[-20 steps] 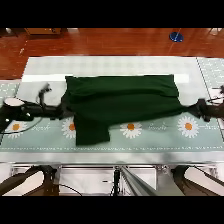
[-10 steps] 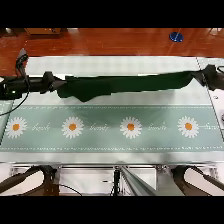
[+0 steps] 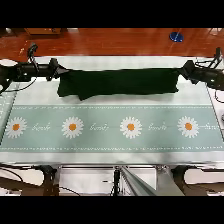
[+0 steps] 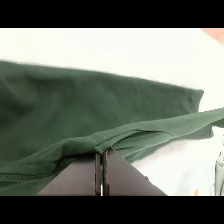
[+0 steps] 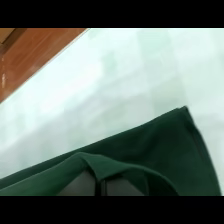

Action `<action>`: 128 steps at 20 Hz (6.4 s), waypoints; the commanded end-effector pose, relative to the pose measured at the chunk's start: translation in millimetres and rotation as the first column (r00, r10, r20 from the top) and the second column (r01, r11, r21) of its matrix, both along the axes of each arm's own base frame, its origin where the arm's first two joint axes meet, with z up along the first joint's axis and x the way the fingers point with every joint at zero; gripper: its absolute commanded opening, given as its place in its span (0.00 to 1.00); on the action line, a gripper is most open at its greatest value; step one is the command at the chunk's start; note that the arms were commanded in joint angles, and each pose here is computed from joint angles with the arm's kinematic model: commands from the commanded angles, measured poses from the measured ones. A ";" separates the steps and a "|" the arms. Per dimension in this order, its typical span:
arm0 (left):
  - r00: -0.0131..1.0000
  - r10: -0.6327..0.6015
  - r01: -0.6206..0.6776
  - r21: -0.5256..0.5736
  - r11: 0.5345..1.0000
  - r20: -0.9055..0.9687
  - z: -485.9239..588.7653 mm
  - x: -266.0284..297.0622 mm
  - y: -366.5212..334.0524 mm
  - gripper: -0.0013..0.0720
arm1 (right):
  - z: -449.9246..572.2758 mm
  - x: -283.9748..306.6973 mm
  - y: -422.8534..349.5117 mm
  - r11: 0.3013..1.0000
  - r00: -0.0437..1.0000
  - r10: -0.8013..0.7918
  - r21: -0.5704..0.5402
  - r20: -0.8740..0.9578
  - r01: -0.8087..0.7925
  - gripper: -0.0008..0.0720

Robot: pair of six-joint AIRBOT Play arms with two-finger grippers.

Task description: Fold the shirts.

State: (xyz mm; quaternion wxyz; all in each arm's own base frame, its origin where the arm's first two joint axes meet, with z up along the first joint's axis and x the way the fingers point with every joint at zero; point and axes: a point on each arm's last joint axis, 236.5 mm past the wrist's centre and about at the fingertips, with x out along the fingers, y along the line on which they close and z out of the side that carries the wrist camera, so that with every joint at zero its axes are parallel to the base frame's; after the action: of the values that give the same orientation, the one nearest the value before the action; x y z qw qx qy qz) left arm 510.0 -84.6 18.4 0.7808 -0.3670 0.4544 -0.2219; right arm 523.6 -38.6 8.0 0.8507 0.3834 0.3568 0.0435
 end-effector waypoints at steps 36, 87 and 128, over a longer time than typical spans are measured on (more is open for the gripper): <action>0.944 -0.262 0.282 0.076 0.956 -0.202 -8.8 -57.2 28.4 0.49 | -64.0 -2.8 43.4 0.958 0.921 0.278 0.145 -0.274 -0.246 0.04; 0.832 -0.542 0.503 -0.248 0.828 -0.121 -65.4 -207.7 -477.6 0.05 | 206.2 -174.4 31.9 0.910 0.941 0.287 -0.255 -0.178 -0.326 0.04; 0.850 -0.326 0.497 0.422 0.758 -0.415 11.1 -123.8 27.1 0.38 | 36.0 -230.5 -91.2 0.975 0.808 0.082 -0.120 -0.583 -0.185 0.77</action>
State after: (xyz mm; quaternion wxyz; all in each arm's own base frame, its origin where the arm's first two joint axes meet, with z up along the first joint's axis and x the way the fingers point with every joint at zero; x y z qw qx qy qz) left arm 403.8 -94.8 66.1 0.7254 -0.1045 0.6207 -0.2787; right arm 328.0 -135.8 66.7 0.7580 0.0960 0.6365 -0.1056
